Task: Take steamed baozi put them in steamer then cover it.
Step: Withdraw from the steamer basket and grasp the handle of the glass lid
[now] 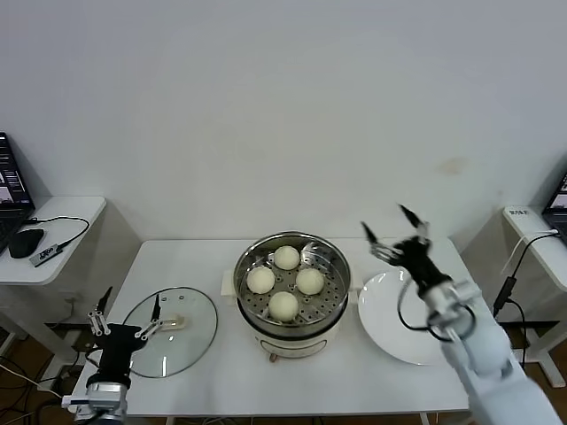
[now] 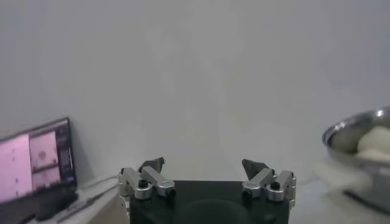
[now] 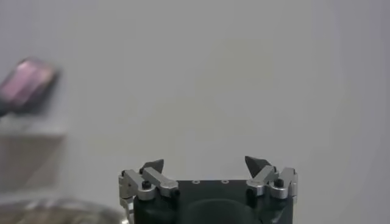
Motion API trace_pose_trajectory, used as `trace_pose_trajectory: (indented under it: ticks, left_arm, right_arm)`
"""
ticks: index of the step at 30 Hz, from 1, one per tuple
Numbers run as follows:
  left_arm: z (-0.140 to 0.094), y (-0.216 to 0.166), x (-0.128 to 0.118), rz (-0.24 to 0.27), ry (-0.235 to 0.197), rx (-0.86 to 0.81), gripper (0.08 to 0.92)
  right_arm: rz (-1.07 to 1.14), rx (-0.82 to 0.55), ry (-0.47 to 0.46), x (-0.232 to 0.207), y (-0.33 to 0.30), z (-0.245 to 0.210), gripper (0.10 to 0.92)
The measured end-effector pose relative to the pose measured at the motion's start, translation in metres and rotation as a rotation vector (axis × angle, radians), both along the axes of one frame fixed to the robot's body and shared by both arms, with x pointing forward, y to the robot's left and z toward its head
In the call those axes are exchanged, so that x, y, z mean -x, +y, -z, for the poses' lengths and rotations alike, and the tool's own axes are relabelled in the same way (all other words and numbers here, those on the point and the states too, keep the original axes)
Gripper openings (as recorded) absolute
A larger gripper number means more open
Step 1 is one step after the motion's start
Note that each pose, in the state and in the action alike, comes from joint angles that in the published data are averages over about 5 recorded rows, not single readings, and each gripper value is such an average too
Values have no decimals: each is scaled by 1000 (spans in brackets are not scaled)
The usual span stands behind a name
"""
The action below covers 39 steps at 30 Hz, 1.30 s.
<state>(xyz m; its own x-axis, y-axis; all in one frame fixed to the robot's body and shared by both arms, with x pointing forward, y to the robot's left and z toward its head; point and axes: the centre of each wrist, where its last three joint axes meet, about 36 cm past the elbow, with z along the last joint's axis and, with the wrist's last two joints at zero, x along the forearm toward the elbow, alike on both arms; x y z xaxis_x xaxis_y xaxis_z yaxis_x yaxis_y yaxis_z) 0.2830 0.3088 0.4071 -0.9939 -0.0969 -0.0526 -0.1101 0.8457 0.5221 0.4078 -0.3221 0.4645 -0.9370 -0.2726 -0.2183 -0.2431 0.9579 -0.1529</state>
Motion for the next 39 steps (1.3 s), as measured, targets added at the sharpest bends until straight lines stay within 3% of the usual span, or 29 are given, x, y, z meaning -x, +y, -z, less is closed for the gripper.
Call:
trace_pose_trajectory:
  ticks: [5,11,16,27,39]
  left_arm:
    - [22,28,0,29,20,-312,823]
    - [49,59,-2,112,89,-675,823]
    - [66,73,-7,181,144,-882,823]
    - [96,78,-27,263,200,-1051,823]
    - [112,83,-63,277,215,-1108,823]
  right_arm:
    - [167,-47,33,51,-27,27,823]
    - [302,-55,82,100,-41,48,823]
    - [370,-52,105,127,-45,56,823]
    - [457,-37,144,164,-46,65,823]
    - [501,-18,180,186,-44,75,823]
